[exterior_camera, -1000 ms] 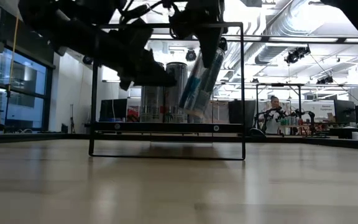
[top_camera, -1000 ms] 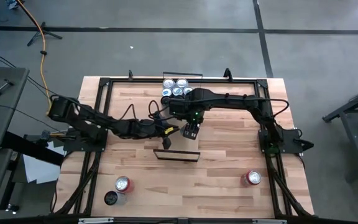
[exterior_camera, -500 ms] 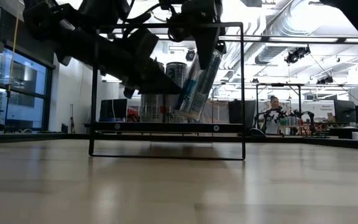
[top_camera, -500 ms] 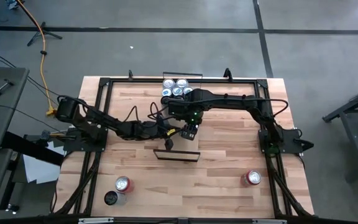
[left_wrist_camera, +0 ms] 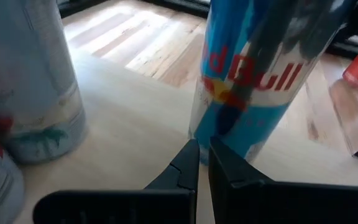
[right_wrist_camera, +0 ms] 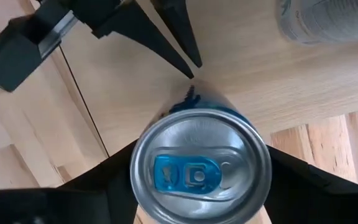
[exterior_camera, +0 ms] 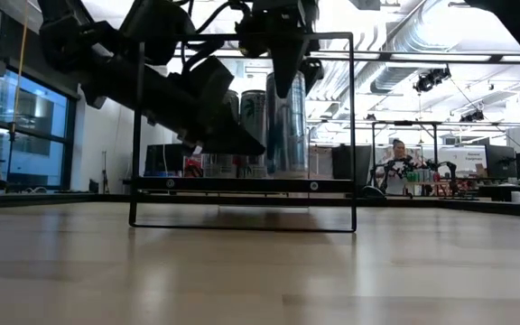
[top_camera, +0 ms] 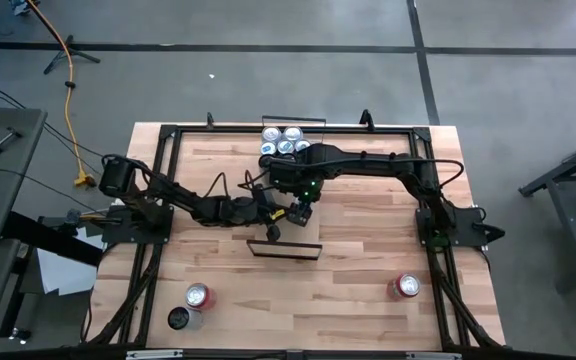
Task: Place canned beverage on shelf
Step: Put the blue soda can on the shelf aligned with the other blue soda can
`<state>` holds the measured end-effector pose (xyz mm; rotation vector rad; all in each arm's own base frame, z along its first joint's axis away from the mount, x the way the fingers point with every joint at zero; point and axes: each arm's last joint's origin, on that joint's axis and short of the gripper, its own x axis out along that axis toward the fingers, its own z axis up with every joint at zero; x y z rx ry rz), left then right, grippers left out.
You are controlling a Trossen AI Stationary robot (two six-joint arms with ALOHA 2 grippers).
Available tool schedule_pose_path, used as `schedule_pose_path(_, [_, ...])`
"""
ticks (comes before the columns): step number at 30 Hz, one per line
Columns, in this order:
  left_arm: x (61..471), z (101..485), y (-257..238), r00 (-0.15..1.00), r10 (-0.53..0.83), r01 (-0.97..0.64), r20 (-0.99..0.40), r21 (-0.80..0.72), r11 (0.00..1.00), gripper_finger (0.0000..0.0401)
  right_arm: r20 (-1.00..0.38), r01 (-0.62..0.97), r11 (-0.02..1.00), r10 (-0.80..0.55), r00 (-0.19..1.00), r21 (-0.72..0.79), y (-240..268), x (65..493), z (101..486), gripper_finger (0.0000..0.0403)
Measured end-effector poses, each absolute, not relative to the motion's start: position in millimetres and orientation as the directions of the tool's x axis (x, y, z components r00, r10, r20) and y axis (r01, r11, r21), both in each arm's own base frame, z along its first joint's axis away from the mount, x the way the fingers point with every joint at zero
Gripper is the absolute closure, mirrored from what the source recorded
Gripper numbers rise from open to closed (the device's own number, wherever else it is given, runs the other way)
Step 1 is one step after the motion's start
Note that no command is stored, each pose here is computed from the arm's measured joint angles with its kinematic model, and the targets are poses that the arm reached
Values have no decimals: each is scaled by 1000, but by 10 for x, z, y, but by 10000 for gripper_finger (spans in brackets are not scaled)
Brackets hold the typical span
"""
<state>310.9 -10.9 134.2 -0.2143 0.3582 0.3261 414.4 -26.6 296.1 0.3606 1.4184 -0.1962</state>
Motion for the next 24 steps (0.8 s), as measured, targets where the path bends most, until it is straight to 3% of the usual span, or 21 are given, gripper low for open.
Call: schedule_pose_path(24, [2983, 1552, 29, 861, 273, -336, -429, -78, 939, 401, -986, 266, 959, 58, 159, 100, -282, 4069, 3085, 139])
